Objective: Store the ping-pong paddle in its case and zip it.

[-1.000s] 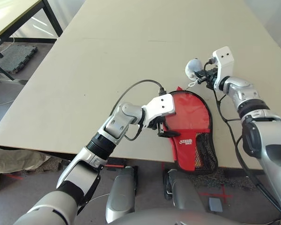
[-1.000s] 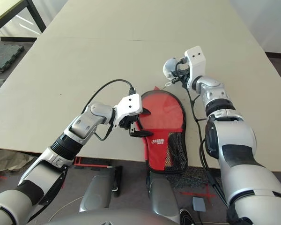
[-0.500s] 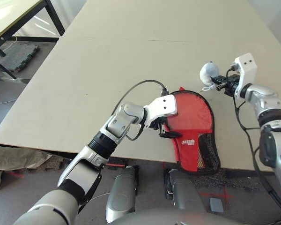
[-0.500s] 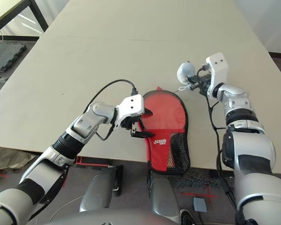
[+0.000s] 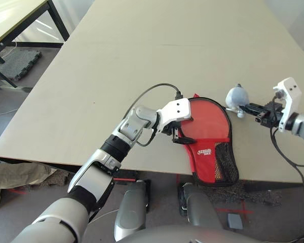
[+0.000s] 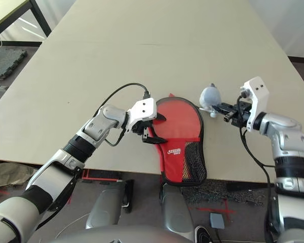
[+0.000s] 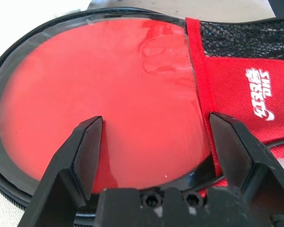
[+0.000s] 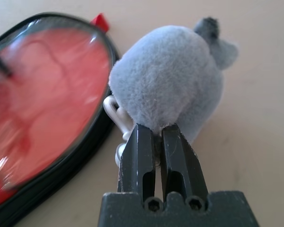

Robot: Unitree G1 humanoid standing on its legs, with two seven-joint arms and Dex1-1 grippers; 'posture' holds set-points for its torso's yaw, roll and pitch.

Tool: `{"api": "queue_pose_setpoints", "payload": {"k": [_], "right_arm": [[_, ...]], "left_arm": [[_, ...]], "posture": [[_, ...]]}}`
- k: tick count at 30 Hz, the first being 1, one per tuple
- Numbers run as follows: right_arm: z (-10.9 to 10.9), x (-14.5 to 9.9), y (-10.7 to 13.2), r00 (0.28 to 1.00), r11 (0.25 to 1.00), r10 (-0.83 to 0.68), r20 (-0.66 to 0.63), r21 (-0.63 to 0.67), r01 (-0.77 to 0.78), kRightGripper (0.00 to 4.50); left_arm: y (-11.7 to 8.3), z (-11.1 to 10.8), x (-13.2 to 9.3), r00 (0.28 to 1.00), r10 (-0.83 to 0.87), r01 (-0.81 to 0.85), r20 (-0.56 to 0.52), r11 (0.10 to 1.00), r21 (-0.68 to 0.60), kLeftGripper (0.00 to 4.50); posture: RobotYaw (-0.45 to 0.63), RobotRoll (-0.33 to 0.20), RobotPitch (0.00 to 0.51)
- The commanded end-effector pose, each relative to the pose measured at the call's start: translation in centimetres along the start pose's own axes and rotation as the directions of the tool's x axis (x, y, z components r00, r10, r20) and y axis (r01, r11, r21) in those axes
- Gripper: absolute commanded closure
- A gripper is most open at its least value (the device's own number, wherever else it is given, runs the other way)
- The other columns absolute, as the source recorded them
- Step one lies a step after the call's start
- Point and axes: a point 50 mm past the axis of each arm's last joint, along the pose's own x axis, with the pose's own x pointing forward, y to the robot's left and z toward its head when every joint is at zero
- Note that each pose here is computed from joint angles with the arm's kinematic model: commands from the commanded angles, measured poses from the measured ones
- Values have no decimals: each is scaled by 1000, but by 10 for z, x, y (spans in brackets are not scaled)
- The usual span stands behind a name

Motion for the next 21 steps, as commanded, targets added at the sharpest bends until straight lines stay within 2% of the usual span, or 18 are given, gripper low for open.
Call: {"api": "queue_pose_setpoints", "payload": {"k": [1, 9, 17, 21], "right_arm": [[-4, -9, 8, 999, 999, 23, -27, 33, -22, 4482], [-14, -24, 19, 996, 996, 63, -61, 65, -60, 4482], [-27, -43, 2, 994, 996, -49, -96, 71, 56, 4482], [-39, -52, 2, 992, 993, -50, -118, 101, 62, 4482]], "left_arm": [[-2, -32, 2, 991, 10, -20, -131, 997, -77, 0], [3, -30, 7, 992, 19, -28, -128, 997, -70, 0], [4, -30, 8, 992, 12, -20, -126, 998, -65, 0], [4, -30, 8, 992, 10, -18, -125, 998, -64, 0]], "posture": [[-9, 0, 138], [-22, 0, 133], [-24, 0, 140], [-23, 0, 142]]}}
